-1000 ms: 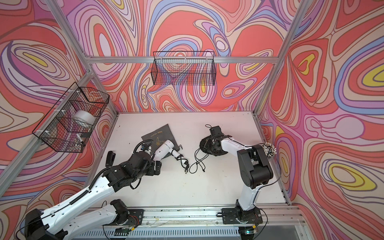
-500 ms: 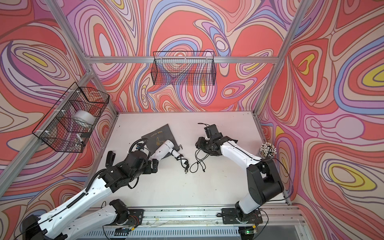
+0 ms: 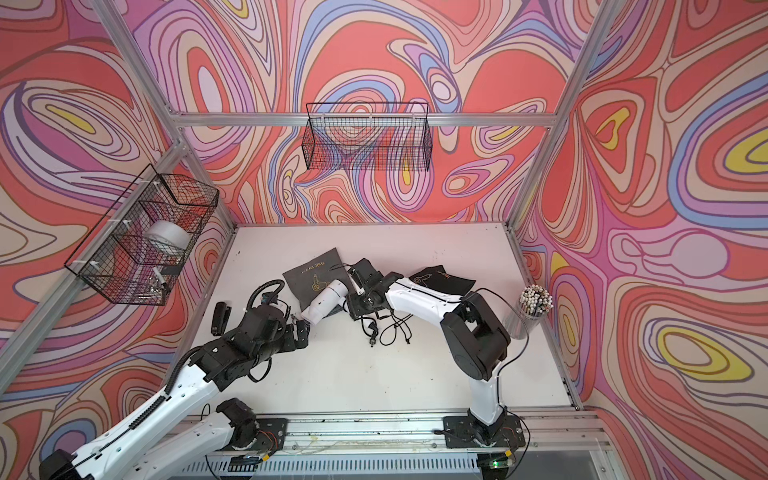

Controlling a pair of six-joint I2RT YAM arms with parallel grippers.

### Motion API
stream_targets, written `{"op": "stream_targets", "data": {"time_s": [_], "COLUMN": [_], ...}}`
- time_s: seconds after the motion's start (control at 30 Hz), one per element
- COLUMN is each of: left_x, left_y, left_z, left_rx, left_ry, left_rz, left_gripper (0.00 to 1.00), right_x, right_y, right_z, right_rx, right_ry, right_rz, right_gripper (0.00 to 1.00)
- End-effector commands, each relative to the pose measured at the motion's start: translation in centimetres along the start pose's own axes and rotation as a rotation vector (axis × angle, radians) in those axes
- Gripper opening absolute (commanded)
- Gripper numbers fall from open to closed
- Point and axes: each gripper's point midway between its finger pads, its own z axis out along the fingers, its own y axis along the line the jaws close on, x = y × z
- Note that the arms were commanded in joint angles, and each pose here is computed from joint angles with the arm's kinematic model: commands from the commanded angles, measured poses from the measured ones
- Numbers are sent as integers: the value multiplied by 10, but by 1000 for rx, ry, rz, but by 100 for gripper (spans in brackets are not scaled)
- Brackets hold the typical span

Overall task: Pack away hair dryers
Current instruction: Pick up the hair dryer from the center of the board.

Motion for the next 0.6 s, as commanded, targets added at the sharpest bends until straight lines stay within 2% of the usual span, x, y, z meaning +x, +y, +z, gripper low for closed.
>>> {"op": "stream_targets", "data": {"time_s": [0.0, 0.13, 0.27, 0.57], "left_x": [8, 10, 9, 10], "left_y": [8, 9, 9, 9], "left_z": [0, -2, -2, -2], "left_rx": [-22, -22, -20, -19], "left_ry": [27, 31, 29, 30], "left_rz": [-22, -16, -15, -16], "left_gripper": [100, 100, 100, 100], "right_x": [3, 8, 13, 30], "right_y": [-9, -16, -10, -4], "right_z": [5, 17, 27, 43], "right_rx": [69, 100, 70, 31], "right_ry": [33, 64, 96, 173], "right_rz": [-78, -98, -113, -144], "right_gripper": [68, 68, 68, 61]}}
